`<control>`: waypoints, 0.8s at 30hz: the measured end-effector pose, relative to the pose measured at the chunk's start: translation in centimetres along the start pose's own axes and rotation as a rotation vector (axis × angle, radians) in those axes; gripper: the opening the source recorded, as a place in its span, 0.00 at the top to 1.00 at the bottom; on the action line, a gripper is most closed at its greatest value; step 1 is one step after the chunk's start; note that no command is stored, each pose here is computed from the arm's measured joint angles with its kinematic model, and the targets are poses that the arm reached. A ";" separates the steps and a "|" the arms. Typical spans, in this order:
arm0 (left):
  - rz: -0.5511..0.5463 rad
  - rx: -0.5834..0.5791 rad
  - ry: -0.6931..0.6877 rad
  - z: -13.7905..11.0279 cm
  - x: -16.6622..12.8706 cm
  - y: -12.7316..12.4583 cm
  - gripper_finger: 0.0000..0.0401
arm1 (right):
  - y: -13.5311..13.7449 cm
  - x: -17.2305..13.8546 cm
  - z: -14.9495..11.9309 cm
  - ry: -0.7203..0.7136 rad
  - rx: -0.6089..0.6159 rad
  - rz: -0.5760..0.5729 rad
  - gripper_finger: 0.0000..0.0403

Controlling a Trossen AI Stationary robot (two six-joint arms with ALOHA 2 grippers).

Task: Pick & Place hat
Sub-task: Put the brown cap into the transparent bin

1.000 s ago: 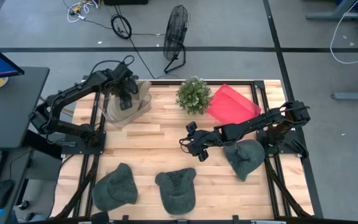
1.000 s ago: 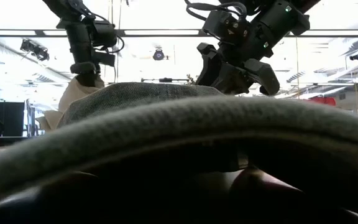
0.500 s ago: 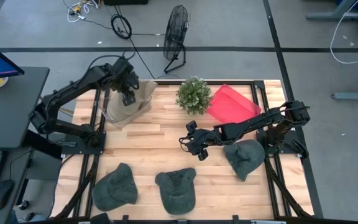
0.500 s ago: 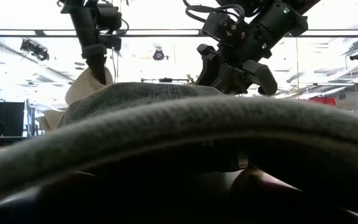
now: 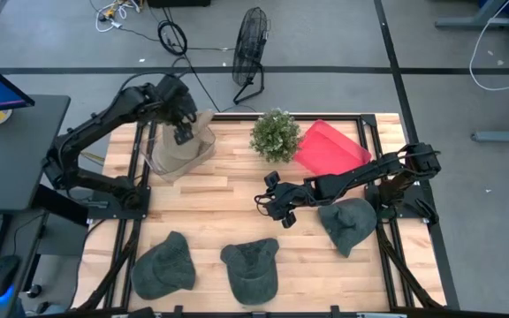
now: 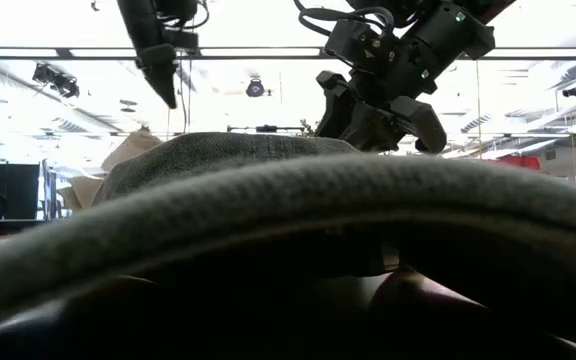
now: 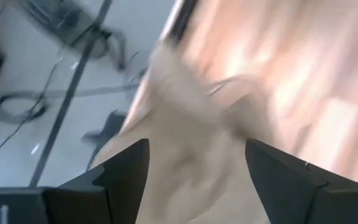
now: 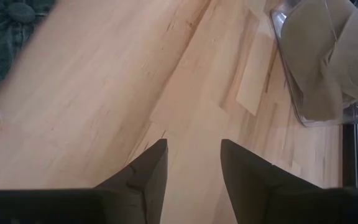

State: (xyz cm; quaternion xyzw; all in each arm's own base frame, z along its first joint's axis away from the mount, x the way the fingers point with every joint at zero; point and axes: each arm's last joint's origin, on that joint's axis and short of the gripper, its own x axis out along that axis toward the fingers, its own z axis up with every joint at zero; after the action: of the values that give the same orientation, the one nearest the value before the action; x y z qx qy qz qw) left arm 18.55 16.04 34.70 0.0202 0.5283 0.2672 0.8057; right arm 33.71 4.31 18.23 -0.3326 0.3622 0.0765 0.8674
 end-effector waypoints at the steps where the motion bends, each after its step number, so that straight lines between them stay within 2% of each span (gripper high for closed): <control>1: -0.023 0.008 -0.017 0.3 0.2 -0.3 0.34 | 0.0 0.0 0.0 0.000 -0.003 0.000 0.62; 6: -0.045 -0.021 -0.020 1.5 2.5 -1.0 0.35 | 0.0 0.0 0.0 0.000 0.000 -0.001 0.62; 9: -0.043 -0.067 0.039 1.6 4.9 -1.3 0.35 | 0.0 0.0 0.0 -0.004 0.005 0.007 0.62; 14: 0.097 -0.085 0.194 0.8 8.4 -1.7 0.36 | 0.1 0.0 0.1 -0.026 0.004 0.042 0.62; 19: 0.118 -0.122 0.218 0.3 10.6 -2.2 0.36 | 0.1 0.0 0.1 -0.026 0.004 0.042 0.62; 22: 0.115 -0.110 0.232 0.1 11.1 -2.5 0.41 | 0.1 0.0 0.1 -0.025 0.005 0.042 0.62; 24: 0.115 -0.068 0.244 0.1 11.0 -2.8 0.49 | 0.1 0.0 0.1 -0.026 0.005 0.042 0.62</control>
State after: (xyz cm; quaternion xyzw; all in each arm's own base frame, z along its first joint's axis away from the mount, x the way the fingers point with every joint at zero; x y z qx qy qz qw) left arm 23.02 18.67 24.60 -0.0096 0.6108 0.3310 0.7192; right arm 33.69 4.43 18.20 -0.3217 0.3582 0.0981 0.8710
